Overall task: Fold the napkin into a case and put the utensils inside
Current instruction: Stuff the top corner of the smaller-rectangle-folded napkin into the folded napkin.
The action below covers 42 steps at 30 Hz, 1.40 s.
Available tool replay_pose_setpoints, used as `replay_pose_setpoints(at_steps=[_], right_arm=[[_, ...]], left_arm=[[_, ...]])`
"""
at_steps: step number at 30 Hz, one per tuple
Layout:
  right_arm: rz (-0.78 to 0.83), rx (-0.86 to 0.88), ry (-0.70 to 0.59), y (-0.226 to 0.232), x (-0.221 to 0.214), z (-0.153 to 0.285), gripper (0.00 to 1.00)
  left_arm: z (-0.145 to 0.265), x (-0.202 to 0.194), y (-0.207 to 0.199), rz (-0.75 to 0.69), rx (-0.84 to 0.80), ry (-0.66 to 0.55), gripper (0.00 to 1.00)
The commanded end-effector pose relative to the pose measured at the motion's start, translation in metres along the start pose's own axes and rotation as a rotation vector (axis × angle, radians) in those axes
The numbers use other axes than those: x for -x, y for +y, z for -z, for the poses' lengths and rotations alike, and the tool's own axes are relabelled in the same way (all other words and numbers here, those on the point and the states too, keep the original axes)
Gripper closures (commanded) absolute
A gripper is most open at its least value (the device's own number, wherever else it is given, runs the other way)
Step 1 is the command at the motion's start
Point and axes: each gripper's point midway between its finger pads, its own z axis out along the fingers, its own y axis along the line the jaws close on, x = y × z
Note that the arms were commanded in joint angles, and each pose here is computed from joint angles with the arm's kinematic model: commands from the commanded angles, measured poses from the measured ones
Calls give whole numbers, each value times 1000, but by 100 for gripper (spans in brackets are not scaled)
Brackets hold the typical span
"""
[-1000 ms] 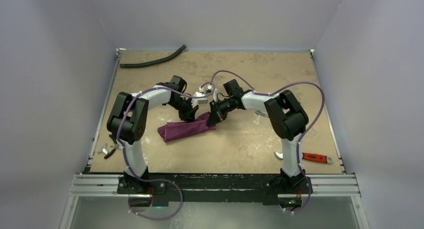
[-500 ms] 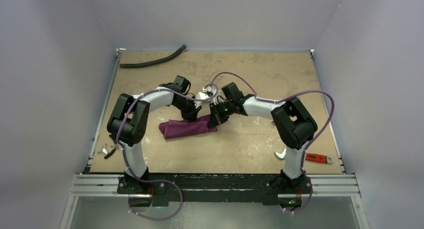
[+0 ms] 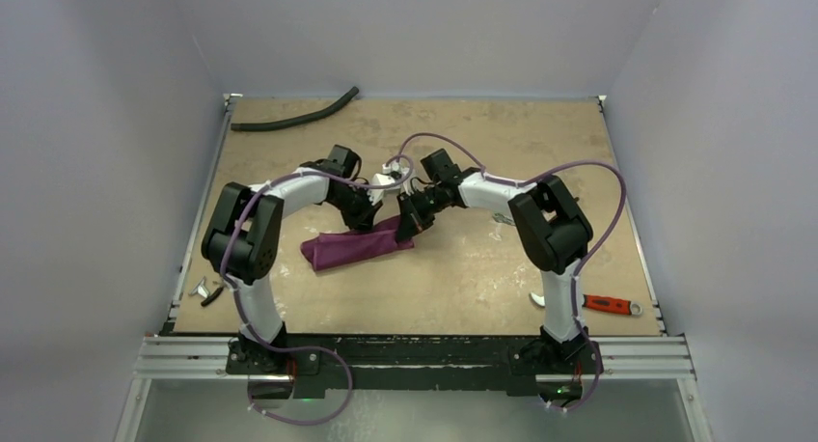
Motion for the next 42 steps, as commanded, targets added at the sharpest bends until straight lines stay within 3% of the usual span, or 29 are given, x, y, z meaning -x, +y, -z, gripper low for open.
replay_pose_setpoints(at_steps=[1,15,21,33,42], right_arm=[[41,173,-18,37,-1,-10,100],[8,287,-126,45,-13,4,100],[3,312,-141,51,-6,8,100],[-29,250,-60,33,-4,-1,100],[-139,171,17,-13,-42,-16,100]], left_arm=[[-16,13,-32,-224,-73,-25,100],[-5,24,-33,-235,-34,-83,100],[-6,12,-35,-251,-34,-47,100],[-9,1,-31,-285,-27,-9,100],[20,45,-18,-320,73,-105,100]])
